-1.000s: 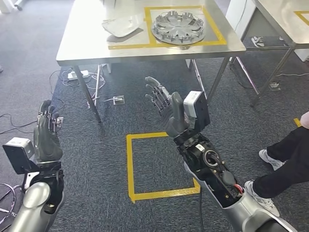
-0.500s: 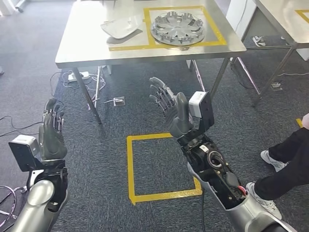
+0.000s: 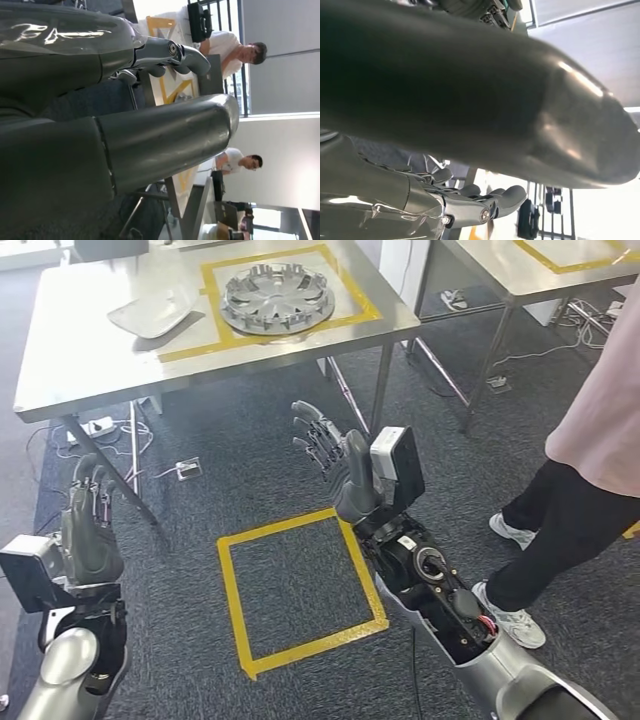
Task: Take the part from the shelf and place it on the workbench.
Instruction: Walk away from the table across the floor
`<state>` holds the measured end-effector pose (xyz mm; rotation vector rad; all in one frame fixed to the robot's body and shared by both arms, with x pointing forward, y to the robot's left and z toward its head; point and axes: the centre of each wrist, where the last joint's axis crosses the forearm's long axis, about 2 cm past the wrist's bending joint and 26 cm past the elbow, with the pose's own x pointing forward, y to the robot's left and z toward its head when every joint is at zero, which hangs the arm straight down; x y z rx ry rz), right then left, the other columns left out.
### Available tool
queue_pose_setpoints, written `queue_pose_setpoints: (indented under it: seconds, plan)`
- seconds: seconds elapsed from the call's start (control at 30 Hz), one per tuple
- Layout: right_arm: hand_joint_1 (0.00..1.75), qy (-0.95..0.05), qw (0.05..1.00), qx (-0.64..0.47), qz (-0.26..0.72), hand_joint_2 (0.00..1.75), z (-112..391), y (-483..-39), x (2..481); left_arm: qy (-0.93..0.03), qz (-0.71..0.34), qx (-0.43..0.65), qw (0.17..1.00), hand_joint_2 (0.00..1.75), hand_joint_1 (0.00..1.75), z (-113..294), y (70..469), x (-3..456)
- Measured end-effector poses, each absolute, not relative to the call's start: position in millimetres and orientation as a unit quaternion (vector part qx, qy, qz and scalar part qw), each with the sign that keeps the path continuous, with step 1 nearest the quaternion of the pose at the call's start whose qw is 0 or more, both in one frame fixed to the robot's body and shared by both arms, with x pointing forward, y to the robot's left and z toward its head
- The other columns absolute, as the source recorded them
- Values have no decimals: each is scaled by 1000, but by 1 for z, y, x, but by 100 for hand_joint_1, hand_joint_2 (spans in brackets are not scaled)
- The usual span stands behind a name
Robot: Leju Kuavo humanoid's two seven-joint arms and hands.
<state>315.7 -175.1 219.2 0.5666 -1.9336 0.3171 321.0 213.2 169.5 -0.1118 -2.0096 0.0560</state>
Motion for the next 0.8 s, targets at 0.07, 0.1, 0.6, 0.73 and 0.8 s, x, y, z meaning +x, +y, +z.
queue_pose_setpoints:
  seconds: [0.07, 0.1, 0.6, 0.73, 0.8]
  plan:
    - [0, -808, 523, 237, 133, 0, 219, -175, 316, -844, 23, -46, 533, 0, 0, 170, 213, 321]
    - [0, -808, 523, 237, 133, 0, 219, -175, 316, -845, 23, -46, 533, 0, 0, 170, 214, 321]
    - [0, -807, 525, 237, 132, 0, 218, -175, 315, -845, 24, -48, 532, 0, 0, 170, 212, 320]
    - [0, -807, 524, 237, 132, 0, 218, -175, 315, -846, 24, -48, 531, 0, 0, 171, 213, 320]
    - [0, -808, 523, 237, 132, 0, 218, -175, 316, -846, 24, -47, 531, 0, 0, 170, 213, 319]
